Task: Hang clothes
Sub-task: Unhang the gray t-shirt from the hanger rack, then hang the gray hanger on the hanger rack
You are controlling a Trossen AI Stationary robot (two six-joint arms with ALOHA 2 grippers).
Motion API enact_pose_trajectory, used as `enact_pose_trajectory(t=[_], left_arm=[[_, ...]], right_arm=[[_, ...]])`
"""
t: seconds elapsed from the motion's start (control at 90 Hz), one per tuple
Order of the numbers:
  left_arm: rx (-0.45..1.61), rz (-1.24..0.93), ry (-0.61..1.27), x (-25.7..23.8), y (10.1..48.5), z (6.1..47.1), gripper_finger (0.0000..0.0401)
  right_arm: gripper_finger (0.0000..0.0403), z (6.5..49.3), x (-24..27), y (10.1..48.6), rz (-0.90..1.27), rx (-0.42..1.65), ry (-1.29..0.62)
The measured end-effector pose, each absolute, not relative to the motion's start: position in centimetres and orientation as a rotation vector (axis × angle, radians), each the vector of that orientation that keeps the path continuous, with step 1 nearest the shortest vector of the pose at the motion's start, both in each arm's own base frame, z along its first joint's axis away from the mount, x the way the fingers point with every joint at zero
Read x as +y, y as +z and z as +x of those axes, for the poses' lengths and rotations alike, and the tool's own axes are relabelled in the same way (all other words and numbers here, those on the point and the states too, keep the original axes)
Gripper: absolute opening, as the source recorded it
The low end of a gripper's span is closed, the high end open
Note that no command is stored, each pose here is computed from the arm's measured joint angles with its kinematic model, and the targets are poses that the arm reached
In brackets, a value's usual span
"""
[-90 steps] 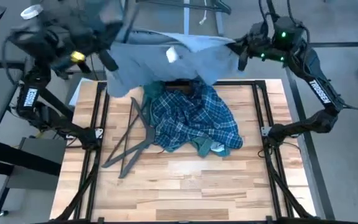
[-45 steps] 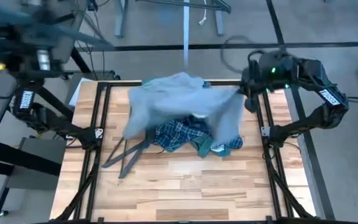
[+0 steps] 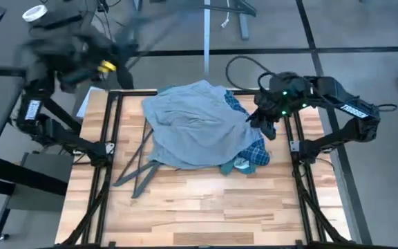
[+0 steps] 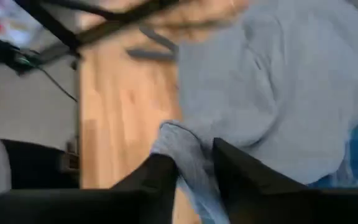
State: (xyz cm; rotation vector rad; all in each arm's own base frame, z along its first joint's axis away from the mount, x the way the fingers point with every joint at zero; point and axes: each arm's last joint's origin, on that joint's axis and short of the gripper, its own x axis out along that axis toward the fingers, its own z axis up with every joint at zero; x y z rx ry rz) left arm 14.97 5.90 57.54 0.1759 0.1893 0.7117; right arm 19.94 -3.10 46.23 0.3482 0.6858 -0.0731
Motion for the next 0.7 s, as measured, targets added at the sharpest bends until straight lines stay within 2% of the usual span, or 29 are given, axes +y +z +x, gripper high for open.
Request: enact_pose_trajectory(t=[0.111,0.3,0.422,0.589,0.7], left_arm=[[0.379,0.18,0.661,6.1,55.7,16.1,0.0001],[0.51,0.167,0.433,6.1,53.7,19.0,0.0001],[0.492,0.159,0.334,5.8,53.8,19.2,0.0001],[0.51,0.167,0.325,6.0,53.5,19.8,0.0001],[0.458,0.164,0.24,5.8,53.9,19.9,0.0001]], right_arm=[[0.0171,19.4,-3.3,48.4,0.225,0.57,-0.043],[0.0235,18.1,-2.7,53.5,-0.092,0.23,0.023],[0.0244,17.6,-2.6,55.1,-0.251,0.125,0.004],[0.0241,18.0,-3.8,54.1,-0.264,0.236,-0.108],[0.0239,19.9,-5.0,53.5,-0.254,0.266,-0.143]])
